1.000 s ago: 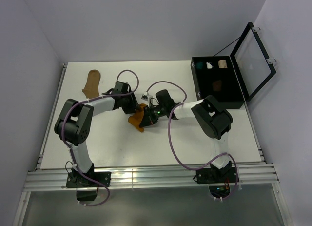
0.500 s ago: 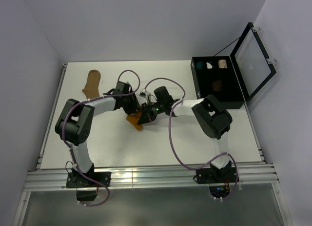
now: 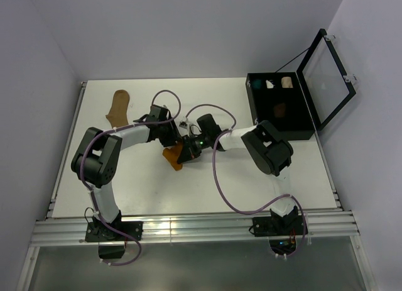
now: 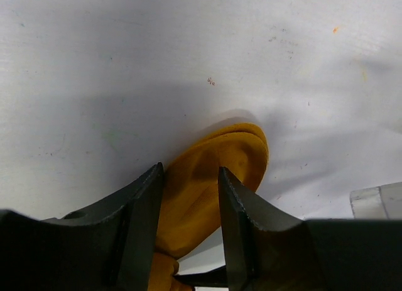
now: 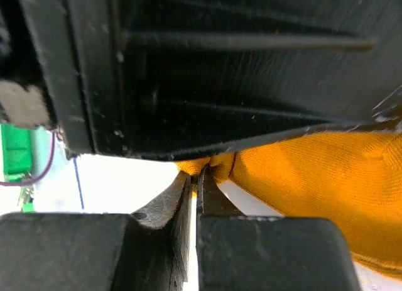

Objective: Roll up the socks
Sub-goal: Roll the sock at the center of the board.

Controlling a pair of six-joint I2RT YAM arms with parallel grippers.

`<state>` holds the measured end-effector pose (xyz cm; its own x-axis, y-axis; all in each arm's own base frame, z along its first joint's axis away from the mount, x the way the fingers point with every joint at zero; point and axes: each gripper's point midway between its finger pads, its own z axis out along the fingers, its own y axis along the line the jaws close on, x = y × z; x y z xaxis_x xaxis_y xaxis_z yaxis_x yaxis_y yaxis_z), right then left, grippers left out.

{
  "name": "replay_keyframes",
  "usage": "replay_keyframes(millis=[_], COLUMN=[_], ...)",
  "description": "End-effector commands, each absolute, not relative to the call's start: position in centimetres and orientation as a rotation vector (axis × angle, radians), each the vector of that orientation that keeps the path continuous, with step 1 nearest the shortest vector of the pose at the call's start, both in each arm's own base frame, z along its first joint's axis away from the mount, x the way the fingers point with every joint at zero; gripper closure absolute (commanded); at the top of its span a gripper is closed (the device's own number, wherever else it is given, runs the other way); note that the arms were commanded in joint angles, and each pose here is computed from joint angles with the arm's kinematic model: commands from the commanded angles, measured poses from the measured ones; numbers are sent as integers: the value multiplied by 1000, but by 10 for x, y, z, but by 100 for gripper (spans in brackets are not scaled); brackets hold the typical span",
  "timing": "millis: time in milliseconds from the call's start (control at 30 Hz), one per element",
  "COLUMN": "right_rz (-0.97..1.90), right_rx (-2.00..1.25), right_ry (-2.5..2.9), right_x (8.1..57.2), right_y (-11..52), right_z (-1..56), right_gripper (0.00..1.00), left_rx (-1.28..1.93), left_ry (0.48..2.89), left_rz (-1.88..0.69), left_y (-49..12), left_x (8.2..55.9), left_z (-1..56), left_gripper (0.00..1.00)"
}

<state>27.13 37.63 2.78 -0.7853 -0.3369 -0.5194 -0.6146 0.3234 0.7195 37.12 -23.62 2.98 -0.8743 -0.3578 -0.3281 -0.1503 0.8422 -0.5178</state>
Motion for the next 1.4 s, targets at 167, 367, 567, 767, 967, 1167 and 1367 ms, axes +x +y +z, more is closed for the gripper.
replay_keyframes(millis=[167, 367, 567, 767, 967, 1167, 1367], right_rz=[1402, 1339, 1311, 1314, 1294, 1280, 1279], right_rx=[-727, -685, -652, -604, -577, -577, -573], right_ry=[2475, 2497, 2491, 2479, 2474, 2486, 2487], right_x=[256, 259, 263, 264, 266, 263, 262], right_y=[369, 364, 363, 363, 363, 364, 364], right_z=[-9, -16, -14, -8, -6, -10, -11], right_gripper=[100, 100, 100, 100, 100, 100, 100], left_rx=[-506, -720, -859, -841, -827, -802, -813], left_ry=[2475, 2336, 2216, 2267, 2358, 2379, 2417], left_rz=[-627, -563, -522, -582, -649, -675, -598], left_y=[-227, -193, -157, -156, -168, -185, -185], left_x=[389, 403, 393, 353, 314, 311, 313], left_z=[49, 83, 123, 118, 83, 70, 48], left_gripper=[52, 39, 30, 31, 35, 36, 40])
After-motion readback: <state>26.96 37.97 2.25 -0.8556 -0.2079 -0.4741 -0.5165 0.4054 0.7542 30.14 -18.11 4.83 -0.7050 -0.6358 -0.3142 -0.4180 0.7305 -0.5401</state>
